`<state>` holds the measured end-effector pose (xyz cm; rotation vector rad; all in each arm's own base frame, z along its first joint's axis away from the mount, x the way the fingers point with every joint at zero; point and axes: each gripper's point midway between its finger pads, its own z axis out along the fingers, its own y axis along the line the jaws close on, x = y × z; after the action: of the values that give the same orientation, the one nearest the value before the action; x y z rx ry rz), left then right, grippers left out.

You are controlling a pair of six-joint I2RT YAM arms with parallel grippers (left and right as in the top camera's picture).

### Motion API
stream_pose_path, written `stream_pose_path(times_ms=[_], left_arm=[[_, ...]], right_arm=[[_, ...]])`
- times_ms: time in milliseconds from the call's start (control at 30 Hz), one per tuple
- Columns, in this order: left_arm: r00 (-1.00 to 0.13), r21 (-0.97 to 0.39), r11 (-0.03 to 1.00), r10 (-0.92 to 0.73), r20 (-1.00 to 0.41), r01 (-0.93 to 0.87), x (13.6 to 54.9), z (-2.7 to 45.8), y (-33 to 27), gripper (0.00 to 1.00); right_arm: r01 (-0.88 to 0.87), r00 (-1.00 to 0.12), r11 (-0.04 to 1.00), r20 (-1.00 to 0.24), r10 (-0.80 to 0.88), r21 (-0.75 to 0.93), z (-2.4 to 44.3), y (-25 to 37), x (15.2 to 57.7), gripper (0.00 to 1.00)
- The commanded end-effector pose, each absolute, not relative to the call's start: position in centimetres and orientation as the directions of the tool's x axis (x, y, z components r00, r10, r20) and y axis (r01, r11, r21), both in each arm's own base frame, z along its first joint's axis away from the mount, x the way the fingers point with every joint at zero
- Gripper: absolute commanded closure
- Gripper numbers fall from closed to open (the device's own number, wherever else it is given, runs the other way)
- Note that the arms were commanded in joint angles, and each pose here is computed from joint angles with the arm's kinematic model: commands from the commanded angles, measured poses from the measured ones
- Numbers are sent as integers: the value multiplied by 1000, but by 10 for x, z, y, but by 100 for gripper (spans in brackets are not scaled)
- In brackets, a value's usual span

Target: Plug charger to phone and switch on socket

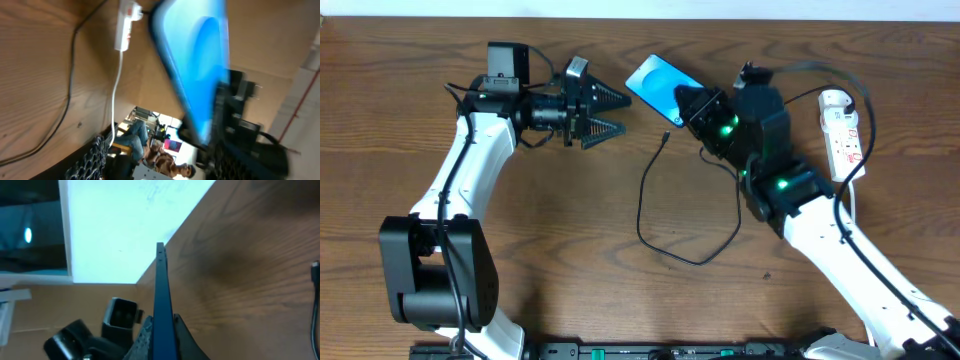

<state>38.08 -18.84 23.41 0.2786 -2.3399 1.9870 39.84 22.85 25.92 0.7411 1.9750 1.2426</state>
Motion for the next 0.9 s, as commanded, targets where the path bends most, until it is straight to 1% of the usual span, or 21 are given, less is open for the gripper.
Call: stream_pose_path(times_ms=[0, 167, 300, 367, 500, 700, 800, 867], left_arm=[[-981, -977, 106, -79, 177, -185, 382, 258, -189, 31], [-975, -974, 123, -142, 172, -189, 398, 259, -188, 32], [-966, -968, 147, -190, 174, -203, 405, 254, -186, 32], [-964, -967, 154, -200, 172, -204, 407, 252, -186, 32], [-956, -961, 174, -239, 170, -214, 412, 247, -184, 32], [-946, -949, 213, -279, 168, -232, 417, 239, -193, 34], [-940, -944, 233, -301, 158, -234, 419, 235, -195, 39], [-936, -941, 244, -316, 152, -235, 422, 233, -195, 41]], right_arm=[[115, -594, 295, -172, 786, 949, 254, 226, 395, 99], [90, -556, 162, -85, 827, 983, 256, 226, 395, 99], [104, -494, 94, -30, 869, 990, 261, 224, 397, 99], [99, -475, 82, -26, 880, 992, 264, 224, 398, 99], [127, -462, 36, 27, 887, 991, 262, 229, 395, 99], [213, -435, -49, 140, 889, 976, 244, 244, 393, 99], [222, -446, -53, 150, 882, 973, 239, 250, 393, 99], [218, -457, -59, 155, 876, 974, 240, 253, 393, 99]])
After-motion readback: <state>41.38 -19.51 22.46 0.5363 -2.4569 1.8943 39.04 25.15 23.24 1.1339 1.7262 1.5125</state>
